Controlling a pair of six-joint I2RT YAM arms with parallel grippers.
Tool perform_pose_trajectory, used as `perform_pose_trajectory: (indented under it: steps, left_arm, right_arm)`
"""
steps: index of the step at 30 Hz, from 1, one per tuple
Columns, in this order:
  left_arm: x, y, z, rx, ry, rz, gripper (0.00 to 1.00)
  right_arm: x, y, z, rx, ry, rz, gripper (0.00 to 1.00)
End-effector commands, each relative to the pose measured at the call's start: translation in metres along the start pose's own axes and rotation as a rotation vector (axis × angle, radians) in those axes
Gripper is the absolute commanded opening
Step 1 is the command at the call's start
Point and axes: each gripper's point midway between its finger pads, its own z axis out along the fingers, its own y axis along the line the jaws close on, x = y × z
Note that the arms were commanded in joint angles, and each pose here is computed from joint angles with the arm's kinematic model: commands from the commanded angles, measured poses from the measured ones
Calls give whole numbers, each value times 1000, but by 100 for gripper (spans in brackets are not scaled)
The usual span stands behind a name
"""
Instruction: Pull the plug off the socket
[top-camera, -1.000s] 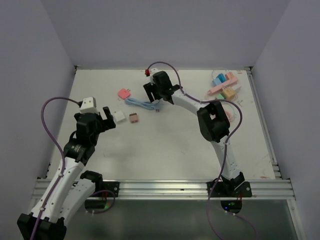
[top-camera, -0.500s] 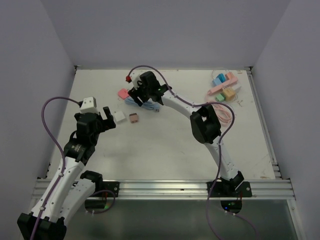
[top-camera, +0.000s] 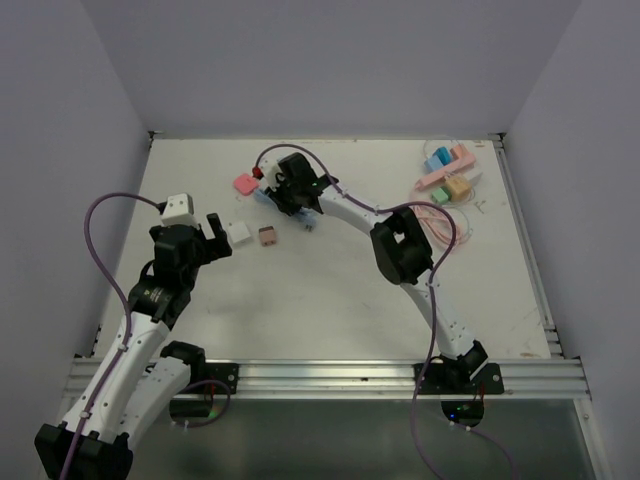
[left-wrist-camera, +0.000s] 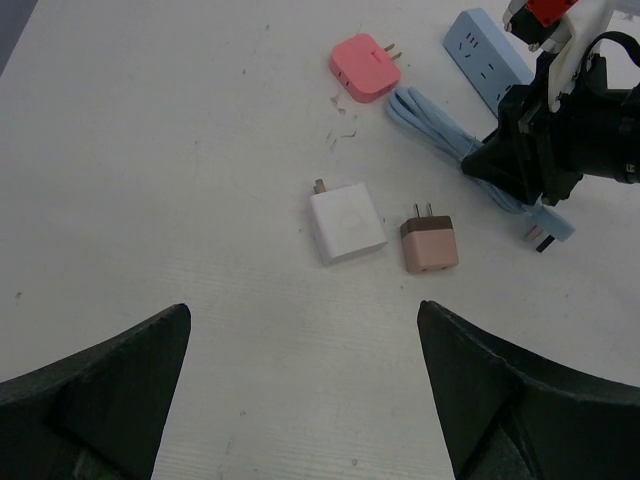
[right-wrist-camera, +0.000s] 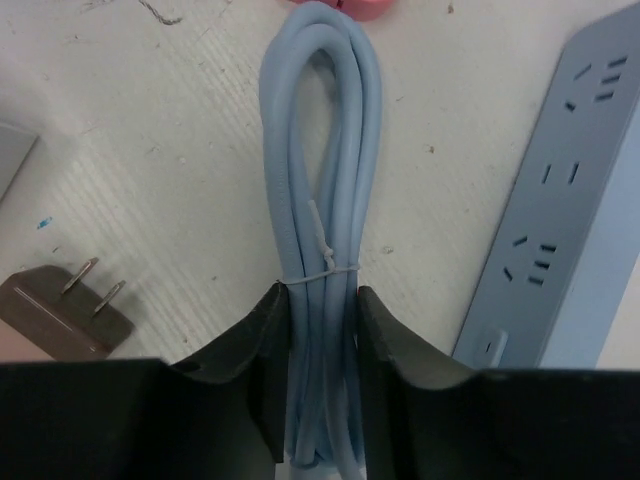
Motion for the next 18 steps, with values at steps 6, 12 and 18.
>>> perform_pose_trajectory:
  steps: [6,12,18]
  left_arm:
    - [-3,1,2,-2,-16,22,100]
    - [-2,1,3,2,-12,24,100]
    - [-1,2,3,-7,-8,24,100]
  right_arm:
    - [-3,-28,-32,62,-32,27,9]
    - [-13,-57,-29,132,-68,76,6]
    - [-27,-84,-6,200,-127,134,10]
